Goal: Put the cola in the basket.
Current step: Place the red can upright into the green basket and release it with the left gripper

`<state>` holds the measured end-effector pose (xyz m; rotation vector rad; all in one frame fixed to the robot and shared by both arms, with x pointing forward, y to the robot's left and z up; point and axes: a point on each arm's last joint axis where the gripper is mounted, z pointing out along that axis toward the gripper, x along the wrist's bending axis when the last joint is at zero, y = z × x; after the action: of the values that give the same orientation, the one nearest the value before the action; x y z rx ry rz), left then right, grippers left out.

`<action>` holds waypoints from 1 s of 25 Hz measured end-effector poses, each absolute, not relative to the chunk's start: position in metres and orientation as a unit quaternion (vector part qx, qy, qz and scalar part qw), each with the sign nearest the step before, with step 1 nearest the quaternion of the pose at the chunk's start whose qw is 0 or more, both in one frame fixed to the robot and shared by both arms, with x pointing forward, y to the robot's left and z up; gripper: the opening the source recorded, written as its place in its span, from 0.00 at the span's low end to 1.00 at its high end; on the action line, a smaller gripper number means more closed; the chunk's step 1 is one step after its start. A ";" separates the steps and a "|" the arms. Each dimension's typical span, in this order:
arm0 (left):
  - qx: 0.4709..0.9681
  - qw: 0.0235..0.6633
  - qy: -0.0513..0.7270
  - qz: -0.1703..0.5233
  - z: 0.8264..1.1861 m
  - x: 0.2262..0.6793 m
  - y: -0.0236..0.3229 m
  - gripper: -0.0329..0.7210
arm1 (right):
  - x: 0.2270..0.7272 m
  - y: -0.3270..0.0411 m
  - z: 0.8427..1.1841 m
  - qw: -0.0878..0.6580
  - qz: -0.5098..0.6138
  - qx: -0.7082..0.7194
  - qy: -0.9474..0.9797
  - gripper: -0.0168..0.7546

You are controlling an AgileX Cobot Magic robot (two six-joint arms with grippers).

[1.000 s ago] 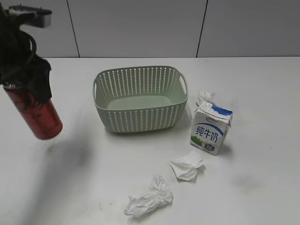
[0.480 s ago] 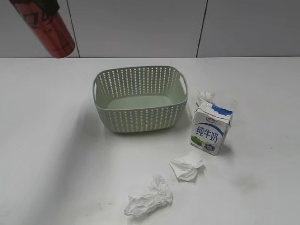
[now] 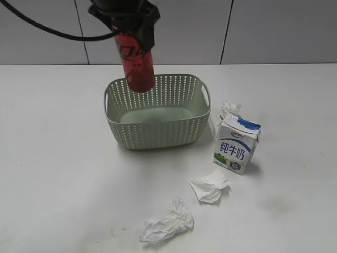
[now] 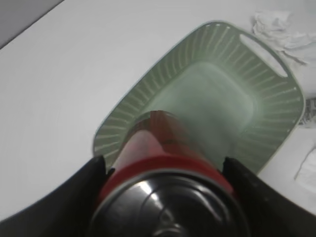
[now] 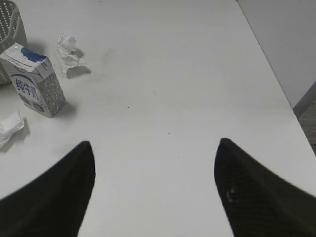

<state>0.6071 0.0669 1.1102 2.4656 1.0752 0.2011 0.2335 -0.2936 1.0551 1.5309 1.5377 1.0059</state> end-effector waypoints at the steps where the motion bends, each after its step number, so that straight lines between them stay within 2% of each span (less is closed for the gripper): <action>1: 0.894 0.218 0.384 0.071 1.104 0.609 0.059 0.75 | 0.234 -0.294 1.055 0.366 0.391 0.596 0.598 0.76; 5: 0.905 0.195 0.374 0.053 1.074 0.615 0.038 0.75 | 0.234 -0.294 1.055 0.366 0.391 0.596 0.598 0.76; 7: 0.910 0.169 0.377 0.037 1.045 0.623 0.032 0.75 | 0.234 -0.294 1.055 0.366 0.391 0.596 0.598 0.76; 13: 0.914 0.132 0.382 0.019 1.005 0.632 0.027 0.75 | 0.234 -0.294 1.055 0.366 0.391 0.596 0.598 0.76; 21: 0.914 0.133 0.384 0.014 0.999 0.634 0.025 0.75 | 0.234 -0.294 1.055 0.366 0.391 0.596 0.598 0.76; 25: 0.909 0.143 0.392 0.001 1.001 0.633 0.023 0.88 | 0.234 -0.294 1.055 0.366 0.391 0.596 0.598 0.76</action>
<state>0.6329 0.0226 1.0006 2.6220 1.1304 0.0022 0.2335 -0.2936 1.0551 1.5307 1.5378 1.0057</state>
